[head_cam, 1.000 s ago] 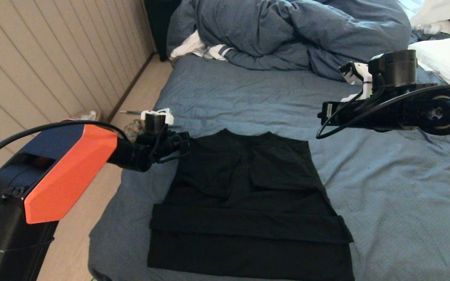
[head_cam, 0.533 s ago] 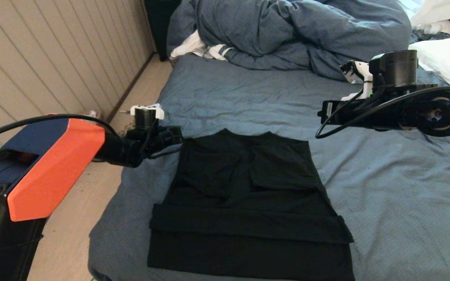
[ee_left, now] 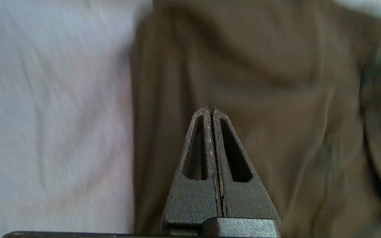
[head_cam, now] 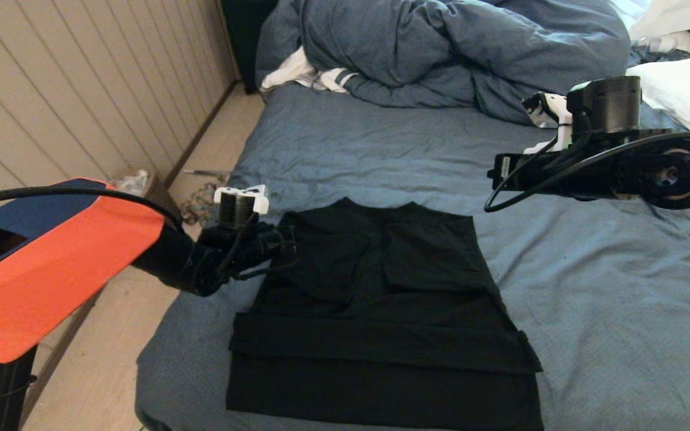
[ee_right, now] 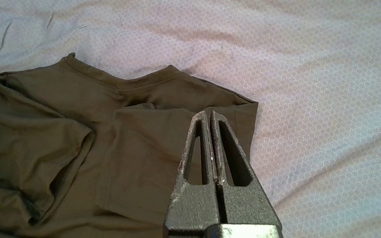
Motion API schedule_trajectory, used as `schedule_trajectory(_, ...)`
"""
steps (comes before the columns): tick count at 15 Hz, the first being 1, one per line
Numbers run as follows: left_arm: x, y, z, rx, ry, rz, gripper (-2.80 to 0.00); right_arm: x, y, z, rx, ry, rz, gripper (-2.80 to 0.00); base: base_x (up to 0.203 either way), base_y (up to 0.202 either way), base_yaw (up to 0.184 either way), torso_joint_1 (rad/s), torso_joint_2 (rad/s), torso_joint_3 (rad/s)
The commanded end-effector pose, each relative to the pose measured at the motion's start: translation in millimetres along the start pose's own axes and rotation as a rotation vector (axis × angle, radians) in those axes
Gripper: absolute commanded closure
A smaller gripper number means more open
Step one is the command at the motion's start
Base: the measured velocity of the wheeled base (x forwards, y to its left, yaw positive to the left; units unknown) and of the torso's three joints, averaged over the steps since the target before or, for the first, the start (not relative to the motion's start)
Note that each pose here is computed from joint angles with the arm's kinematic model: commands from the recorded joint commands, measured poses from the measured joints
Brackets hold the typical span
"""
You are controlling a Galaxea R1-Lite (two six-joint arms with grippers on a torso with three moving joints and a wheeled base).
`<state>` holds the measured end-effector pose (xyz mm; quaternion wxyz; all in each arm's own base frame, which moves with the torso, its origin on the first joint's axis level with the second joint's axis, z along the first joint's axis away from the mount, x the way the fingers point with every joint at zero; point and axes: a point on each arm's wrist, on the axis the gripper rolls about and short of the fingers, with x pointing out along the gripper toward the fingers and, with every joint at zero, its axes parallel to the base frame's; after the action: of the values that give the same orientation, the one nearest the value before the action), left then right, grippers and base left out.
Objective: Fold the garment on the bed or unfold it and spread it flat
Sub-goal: Fold the black T-shirt
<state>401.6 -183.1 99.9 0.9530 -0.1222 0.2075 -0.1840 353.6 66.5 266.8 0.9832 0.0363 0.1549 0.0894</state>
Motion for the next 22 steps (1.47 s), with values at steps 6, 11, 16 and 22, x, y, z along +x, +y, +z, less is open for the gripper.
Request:
schedule_trajectory(6,-24,11.3,-43,0.003,0.051,0.01,0.0,-1,2,-1,-0.001,0.003,0.005,0.0,0.0,0.0,0.0,0.0,0.0,0.0)
schedule_trajectory(11,-37,8.4,-37,0.005,0.035,0.003,0.0,-3,2,0,-0.001,-0.002,0.004,0.0,0.0,0.0,0.0,0.0,0.0,0.0)
schedule_trajectory(16,-58,-0.9,-7,0.002,-0.045,-0.02,0.0,-4,0,1,0.002,-0.005,0.0,0.0,0.0,0.0,0.0,0.0,0.0,0.0)
schedule_trajectory(22,-131,-1.9,35,-0.013,-0.036,-0.006,0.0,-10,-20,-16,0.088,0.147,-0.072,0.0,0.0,0.0,0.0,0.0,0.0,0.0)
